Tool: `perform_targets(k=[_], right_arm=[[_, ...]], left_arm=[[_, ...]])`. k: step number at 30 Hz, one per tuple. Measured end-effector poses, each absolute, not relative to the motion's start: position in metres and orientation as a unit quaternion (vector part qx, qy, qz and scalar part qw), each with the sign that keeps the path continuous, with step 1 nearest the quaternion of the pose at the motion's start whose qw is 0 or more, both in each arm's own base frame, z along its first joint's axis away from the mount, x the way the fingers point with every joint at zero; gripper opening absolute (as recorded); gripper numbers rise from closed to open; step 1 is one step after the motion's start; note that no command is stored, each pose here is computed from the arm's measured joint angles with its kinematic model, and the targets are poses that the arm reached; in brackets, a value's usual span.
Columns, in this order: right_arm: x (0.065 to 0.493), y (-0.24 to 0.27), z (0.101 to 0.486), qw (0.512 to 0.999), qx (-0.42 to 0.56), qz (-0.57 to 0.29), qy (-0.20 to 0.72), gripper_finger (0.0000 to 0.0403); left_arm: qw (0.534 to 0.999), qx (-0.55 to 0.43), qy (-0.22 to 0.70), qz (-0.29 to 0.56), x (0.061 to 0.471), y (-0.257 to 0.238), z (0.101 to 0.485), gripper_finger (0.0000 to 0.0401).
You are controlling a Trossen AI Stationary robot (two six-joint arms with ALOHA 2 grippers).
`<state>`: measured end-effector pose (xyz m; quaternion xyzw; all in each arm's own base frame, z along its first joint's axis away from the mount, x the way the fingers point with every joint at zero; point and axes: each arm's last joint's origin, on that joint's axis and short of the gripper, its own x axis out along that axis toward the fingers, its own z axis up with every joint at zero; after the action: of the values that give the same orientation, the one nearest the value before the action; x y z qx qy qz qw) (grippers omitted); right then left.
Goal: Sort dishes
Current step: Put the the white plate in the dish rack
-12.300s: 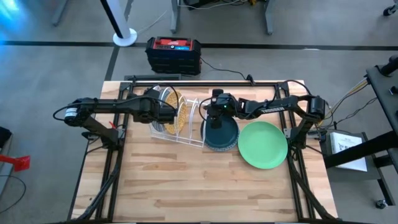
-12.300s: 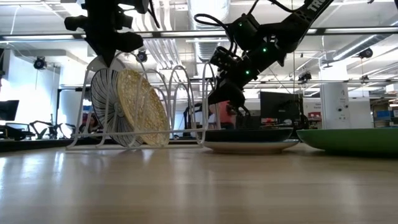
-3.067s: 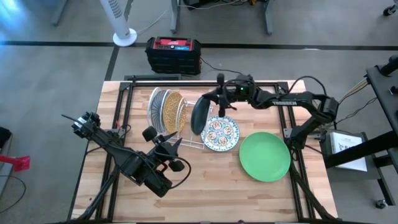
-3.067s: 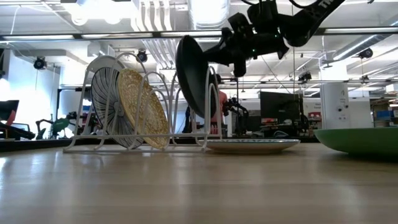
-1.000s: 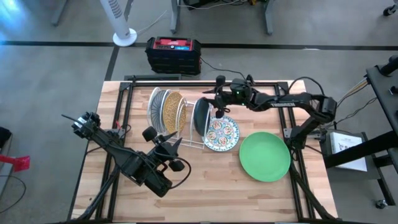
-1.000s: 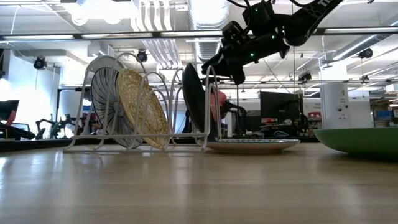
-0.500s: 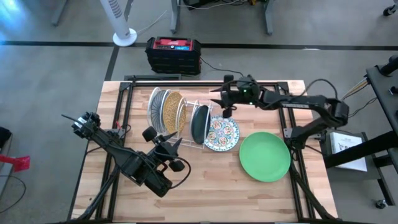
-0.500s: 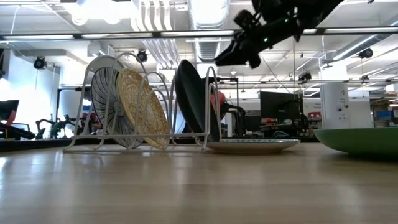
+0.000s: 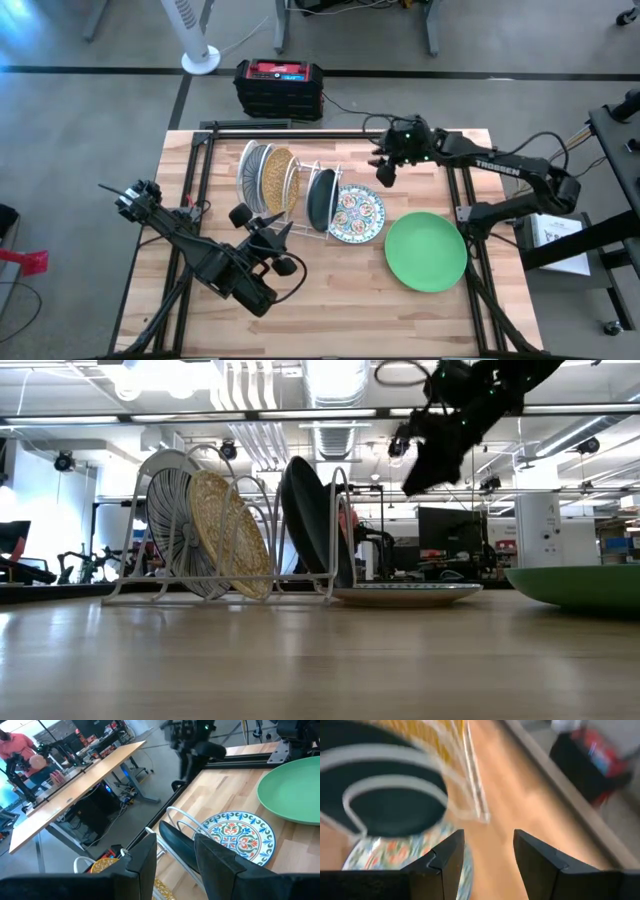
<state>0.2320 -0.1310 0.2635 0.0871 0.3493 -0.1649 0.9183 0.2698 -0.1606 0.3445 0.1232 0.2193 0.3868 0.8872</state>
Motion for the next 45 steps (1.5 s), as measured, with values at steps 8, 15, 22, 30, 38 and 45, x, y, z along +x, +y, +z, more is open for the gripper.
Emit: perform_targets(k=[8,15,22,30,38,45], right_arm=[[0.239,-0.135,0.227,0.870,0.185,-0.161,0.427,0.0163],[0.246,-0.145,0.195,0.839,0.219,-0.147,0.476,0.0163],[0.249,-0.150,0.180,0.828,0.230,-0.135,0.493,0.0163],[0.250,-0.151,0.178,0.826,0.235,-0.135,0.494,0.0170],[0.251,-0.151,0.164,0.811,0.246,-0.136,0.513,0.0194],[0.249,-0.148,0.148,0.799,0.257,-0.138,0.526,0.0195]], left_arm=[[0.885,0.130,0.223,0.387,0.273,-0.163,0.340,0.0123],[0.884,0.132,0.225,0.387,0.274,-0.163,0.338,0.0123],[0.885,0.129,0.223,0.388,0.274,-0.163,0.338,0.0123],[0.886,0.123,0.221,0.389,0.274,-0.163,0.338,0.0123],[0.886,0.124,0.219,0.390,0.274,-0.163,0.339,0.0123],[0.886,0.124,0.218,0.391,0.274,-0.163,0.339,0.0123]])
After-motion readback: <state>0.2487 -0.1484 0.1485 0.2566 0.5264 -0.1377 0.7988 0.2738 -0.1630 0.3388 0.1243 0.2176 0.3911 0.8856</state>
